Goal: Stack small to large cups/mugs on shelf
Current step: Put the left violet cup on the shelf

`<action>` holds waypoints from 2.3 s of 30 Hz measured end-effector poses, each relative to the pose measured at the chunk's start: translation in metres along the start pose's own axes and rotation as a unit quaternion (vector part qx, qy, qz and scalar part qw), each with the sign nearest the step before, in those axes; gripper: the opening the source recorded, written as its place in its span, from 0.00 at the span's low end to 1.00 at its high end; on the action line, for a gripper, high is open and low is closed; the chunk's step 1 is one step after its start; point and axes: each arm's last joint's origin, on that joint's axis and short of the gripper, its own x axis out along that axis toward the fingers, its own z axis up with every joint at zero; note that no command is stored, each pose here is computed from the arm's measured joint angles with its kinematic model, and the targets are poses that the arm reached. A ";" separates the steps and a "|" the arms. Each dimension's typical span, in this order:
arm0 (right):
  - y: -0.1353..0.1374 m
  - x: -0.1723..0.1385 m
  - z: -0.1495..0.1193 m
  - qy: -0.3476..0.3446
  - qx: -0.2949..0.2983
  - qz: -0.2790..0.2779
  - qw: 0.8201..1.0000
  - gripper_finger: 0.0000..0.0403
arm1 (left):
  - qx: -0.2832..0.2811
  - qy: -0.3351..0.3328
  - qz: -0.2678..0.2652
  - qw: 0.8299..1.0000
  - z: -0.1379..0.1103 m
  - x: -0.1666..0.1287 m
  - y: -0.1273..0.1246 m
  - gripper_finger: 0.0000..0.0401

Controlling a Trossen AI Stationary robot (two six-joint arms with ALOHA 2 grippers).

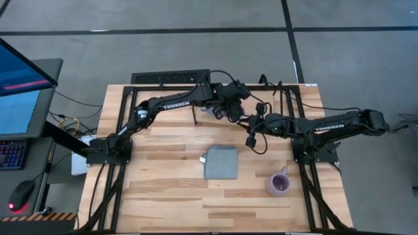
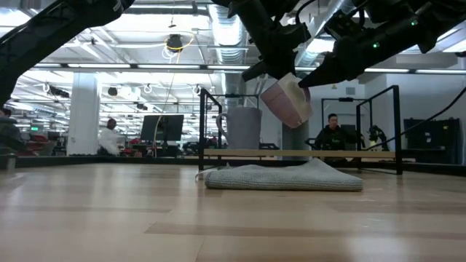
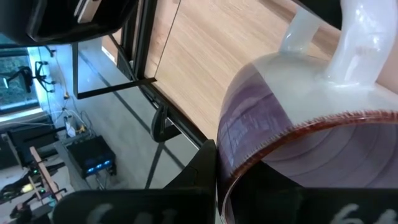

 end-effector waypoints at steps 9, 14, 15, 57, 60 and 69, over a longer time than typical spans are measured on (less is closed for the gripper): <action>0.000 0.000 0.000 0.000 0.000 0.007 1.000 0.19 | 0.008 0.000 0.003 1.000 0.002 -0.001 0.000 0.01; 0.000 0.000 0.000 0.000 0.000 0.007 1.000 0.13 | 0.010 0.002 0.003 1.000 0.002 -0.001 0.000 0.01; 0.001 0.000 0.000 0.000 0.000 0.009 1.000 0.12 | 0.011 0.001 0.003 1.000 0.002 -0.001 0.000 0.01; 0.003 0.020 -0.005 -0.001 0.082 -0.003 0.997 0.01 | 0.019 0.023 -0.045 0.999 0.001 0.000 -0.010 0.01; 0.002 0.017 -0.004 -0.004 0.078 -0.010 0.997 0.01 | 0.015 0.022 -0.043 0.999 0.001 0.000 -0.010 0.01; -0.006 0.002 0.006 -0.030 0.075 -0.044 0.996 0.02 | 0.006 0.007 -0.038 0.999 0.004 -0.001 -0.009 0.01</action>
